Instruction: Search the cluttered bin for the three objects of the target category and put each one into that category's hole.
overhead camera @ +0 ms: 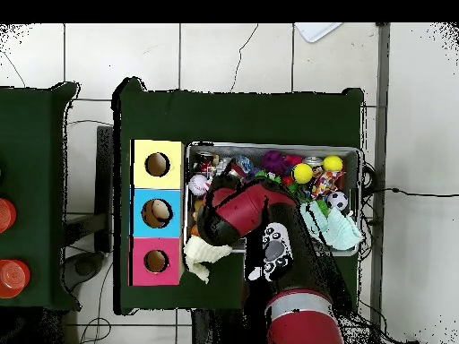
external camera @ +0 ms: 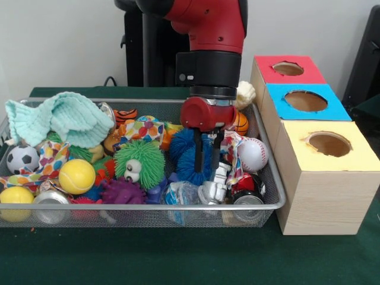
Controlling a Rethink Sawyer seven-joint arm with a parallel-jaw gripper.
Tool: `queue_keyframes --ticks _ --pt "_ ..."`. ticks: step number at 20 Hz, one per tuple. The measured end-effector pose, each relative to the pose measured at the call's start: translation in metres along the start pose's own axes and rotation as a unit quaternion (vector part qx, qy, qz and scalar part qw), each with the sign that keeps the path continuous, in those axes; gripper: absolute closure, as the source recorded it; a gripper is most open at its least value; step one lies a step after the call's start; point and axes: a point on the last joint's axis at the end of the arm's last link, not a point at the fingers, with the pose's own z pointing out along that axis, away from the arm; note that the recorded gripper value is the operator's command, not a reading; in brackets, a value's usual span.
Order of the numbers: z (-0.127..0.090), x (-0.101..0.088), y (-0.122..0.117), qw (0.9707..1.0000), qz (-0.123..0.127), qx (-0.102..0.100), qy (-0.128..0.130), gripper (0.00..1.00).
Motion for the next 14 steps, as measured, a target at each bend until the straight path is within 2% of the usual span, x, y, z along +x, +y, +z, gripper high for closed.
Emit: queue_keyframes --ticks 7,14 --pt "-0.004 -0.010 -0.012 0.9992 0.002 0.018 -0.036 0.00" --pt "0.000 -0.016 -0.019 0.9981 0.002 0.028 -0.055 0.00"
